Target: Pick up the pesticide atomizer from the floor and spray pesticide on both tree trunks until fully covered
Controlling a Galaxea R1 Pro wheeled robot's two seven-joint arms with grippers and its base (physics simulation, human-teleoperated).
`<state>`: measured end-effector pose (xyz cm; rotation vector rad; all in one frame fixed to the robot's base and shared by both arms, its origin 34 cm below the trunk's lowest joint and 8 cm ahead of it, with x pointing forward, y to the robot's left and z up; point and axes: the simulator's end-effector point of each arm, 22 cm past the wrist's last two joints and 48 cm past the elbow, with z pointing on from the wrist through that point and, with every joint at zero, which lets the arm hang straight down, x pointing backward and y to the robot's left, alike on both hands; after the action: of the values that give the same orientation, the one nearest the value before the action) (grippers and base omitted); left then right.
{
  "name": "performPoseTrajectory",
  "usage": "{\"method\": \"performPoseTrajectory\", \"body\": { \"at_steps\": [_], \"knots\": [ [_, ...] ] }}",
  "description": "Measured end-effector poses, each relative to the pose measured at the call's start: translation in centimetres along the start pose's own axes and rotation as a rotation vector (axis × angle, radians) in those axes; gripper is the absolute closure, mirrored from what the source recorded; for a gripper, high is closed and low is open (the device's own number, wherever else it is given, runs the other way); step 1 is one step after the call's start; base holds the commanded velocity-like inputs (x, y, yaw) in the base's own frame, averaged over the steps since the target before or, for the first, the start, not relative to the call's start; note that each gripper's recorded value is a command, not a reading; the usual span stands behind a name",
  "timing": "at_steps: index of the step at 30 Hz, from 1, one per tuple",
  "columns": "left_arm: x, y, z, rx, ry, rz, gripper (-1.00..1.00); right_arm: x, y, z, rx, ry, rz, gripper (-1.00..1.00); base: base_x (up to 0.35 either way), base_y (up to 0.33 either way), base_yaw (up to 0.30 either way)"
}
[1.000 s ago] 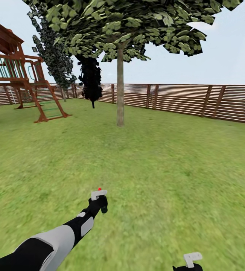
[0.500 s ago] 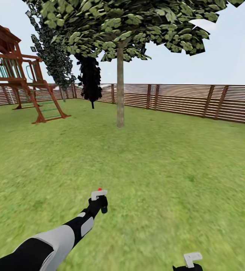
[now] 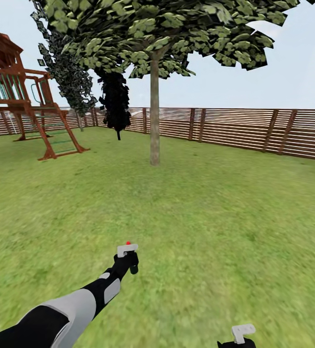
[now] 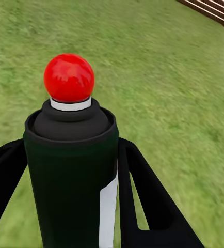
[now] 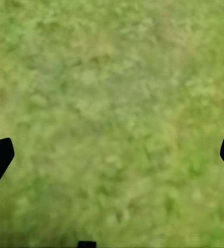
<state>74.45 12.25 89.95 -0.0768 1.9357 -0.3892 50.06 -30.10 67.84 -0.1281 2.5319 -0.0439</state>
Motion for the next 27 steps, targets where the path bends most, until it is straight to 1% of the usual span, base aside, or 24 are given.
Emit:
{"method": "performPoseTrajectory", "body": {
  "at_steps": [5, 7, 27],
  "knots": [
    [0.00, 0.00, 0.00, 0.000, 0.000, 0.000, 1.00, 0.00, 0.17, 0.01, -0.002, 0.000, 0.001, -1.00, 0.350, 0.000, -0.197],
    [0.00, 0.00, 0.00, 0.000, 0.000, 0.000, 1.00, -0.01, 0.21, 0.01, -0.003, 0.000, 0.001, -1.00, 0.350, 0.000, -0.073],
    [-0.20, 0.02, 0.01, -0.001, -0.007, -0.001, 1.00, 0.00, 0.27, 0.01, -0.003, 0.000, 0.000, -1.00, 0.350, 0.000, -0.005]
  ]
}}
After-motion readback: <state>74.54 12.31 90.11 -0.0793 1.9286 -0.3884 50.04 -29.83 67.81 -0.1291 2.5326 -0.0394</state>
